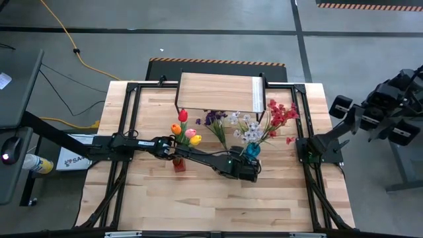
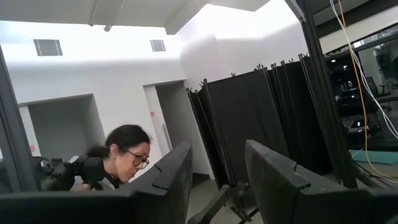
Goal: Pick and place flowers into a vace then onto a shelf
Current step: Put the violet flowers into the blue vase
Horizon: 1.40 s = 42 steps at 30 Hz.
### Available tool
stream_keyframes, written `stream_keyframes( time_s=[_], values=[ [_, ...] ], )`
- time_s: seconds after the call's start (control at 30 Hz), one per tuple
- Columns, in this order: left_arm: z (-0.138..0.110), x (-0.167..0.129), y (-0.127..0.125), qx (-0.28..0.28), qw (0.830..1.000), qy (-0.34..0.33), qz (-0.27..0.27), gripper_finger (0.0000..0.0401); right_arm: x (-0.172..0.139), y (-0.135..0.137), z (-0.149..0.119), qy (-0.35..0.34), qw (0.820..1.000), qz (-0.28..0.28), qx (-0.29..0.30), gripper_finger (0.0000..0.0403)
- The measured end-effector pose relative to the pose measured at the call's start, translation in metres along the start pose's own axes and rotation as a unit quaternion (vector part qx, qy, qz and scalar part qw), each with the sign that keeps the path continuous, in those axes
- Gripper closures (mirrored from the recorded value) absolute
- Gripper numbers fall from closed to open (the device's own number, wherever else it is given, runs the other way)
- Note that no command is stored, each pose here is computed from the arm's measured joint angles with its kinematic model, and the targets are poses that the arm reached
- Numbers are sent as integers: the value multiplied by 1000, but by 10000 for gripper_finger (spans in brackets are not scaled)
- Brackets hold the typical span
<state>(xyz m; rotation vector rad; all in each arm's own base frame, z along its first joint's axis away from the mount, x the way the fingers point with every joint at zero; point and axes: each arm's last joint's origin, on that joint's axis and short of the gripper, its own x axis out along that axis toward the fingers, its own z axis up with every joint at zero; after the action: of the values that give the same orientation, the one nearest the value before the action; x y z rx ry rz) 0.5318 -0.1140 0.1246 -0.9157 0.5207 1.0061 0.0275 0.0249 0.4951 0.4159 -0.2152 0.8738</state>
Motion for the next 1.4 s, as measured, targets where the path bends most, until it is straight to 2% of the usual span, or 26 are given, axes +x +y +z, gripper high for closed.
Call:
stream_keyframes(
  time_s=[0.23,0.53,0.63,0.83,0.9,1.4],
  values=[
    [-1,-5,2,2,1000,9,10,307,0,-1,-2,12,1000,-5,5,263],
    [-5,-25,8,25,999,8,43,307,0,-1,-3,14,1000,-6,5,263],
    [-4,-33,11,18,998,1,55,307,0,-1,-3,14,1000,-6,5,263],
    [6,-51,4,13,998,-49,31,307,0,-1,-3,14,1000,-6,4,263],
    [10,-56,5,21,997,-57,40,306,0,-1,-3,14,1000,-6,4,263],
    [15,-56,16,49,994,-38,92,306,0,-1,-3,14,1000,-6,4,263]
  ],
)
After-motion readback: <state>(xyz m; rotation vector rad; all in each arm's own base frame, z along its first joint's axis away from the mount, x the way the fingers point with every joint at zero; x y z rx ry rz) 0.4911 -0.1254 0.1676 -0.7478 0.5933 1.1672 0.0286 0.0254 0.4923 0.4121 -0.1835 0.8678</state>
